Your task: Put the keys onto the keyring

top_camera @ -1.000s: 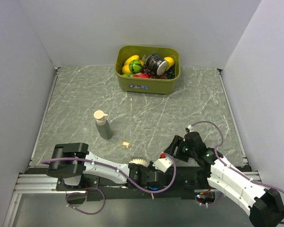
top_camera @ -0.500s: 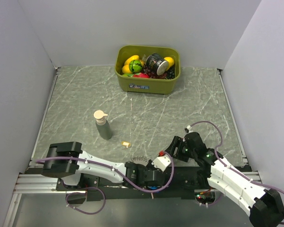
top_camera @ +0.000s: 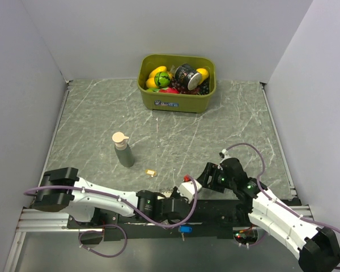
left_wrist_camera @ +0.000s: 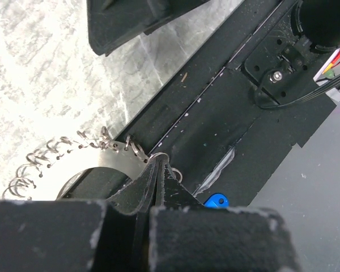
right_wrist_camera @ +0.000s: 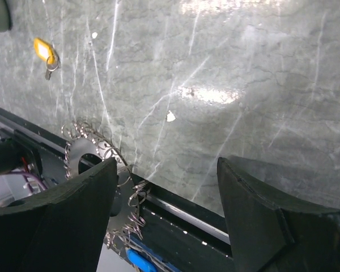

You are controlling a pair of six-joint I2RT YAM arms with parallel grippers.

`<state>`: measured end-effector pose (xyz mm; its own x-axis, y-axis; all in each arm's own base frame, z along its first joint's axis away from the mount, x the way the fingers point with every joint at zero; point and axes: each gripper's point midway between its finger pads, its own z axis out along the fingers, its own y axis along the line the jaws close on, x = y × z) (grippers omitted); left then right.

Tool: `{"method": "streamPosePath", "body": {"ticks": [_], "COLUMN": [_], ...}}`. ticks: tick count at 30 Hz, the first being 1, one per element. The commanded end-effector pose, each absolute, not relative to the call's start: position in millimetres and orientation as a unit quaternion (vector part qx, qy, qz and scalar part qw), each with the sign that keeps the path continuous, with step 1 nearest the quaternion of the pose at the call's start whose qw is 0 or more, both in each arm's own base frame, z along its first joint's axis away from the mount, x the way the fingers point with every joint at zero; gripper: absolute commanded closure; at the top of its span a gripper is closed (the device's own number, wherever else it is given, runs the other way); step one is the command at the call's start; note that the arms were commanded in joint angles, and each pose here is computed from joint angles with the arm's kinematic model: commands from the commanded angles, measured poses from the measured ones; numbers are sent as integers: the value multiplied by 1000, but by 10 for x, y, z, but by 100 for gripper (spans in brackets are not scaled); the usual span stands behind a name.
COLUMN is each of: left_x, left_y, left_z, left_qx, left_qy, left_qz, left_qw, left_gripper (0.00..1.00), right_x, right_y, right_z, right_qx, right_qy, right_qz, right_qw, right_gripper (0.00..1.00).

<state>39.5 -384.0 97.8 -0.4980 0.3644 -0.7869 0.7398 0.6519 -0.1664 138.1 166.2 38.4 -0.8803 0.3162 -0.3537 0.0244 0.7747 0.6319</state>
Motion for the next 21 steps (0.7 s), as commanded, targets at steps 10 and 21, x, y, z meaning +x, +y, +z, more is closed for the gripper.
{"method": "streamPosePath", "body": {"ticks": [10, 21], "left_x": [288, 304], "left_y": [-3964, -3843], "left_z": [974, 1206], "left_qx": [357, 294], "left_qy": [810, 780], "left_qz": [-331, -489], "left_qw": [328, 257], "left_gripper": [42, 43], "right_x": [1415, 1233], "right_y": [1704, 1921], "right_z": [435, 582], "right_qx": [57, -34], "right_qy": [907, 874], "right_qz": [337, 418], "right_qw": [246, 247], "right_gripper": [17, 20]}}
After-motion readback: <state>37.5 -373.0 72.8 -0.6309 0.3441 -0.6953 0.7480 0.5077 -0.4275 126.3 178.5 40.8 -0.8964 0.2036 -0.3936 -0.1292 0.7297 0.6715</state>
